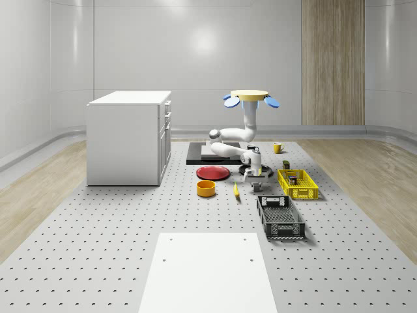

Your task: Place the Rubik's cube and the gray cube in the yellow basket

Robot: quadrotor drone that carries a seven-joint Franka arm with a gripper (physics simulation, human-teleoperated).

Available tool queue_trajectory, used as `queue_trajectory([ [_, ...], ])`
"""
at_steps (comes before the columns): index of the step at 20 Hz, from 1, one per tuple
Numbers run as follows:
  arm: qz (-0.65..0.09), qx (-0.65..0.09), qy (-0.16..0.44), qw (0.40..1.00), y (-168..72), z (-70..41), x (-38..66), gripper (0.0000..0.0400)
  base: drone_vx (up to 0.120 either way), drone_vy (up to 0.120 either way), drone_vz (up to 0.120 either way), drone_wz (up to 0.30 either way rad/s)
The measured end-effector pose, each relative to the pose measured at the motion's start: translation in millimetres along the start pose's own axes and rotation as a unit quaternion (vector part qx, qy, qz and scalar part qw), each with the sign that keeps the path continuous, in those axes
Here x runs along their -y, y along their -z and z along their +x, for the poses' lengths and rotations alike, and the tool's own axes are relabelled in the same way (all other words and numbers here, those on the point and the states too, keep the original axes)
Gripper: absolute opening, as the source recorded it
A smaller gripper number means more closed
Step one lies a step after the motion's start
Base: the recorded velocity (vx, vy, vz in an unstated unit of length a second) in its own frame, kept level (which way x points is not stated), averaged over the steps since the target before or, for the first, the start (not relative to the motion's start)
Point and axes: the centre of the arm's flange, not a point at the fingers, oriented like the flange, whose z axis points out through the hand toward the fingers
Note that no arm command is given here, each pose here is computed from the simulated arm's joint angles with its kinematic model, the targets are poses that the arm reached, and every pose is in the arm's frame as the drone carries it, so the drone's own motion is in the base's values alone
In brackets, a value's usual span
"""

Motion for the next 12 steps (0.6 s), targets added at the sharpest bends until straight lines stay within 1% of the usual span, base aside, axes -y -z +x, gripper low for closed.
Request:
queue_trajectory([
  [7,0.0,0.0,0.0,1.0,0.1,-0.2,-0.2,0.0253,0.0,0.0,0.0,0.0],
  [11,0.0,0.0,0.0,1.0,8.9,-0.2,-0.2,0.0251,0.0,0.0,0.0,0.0],
  [12,0.0,0.0,0.0,1.0,12.4,-0.2,-0.2,0.0251,0.0,0.0,0.08,0.0],
])
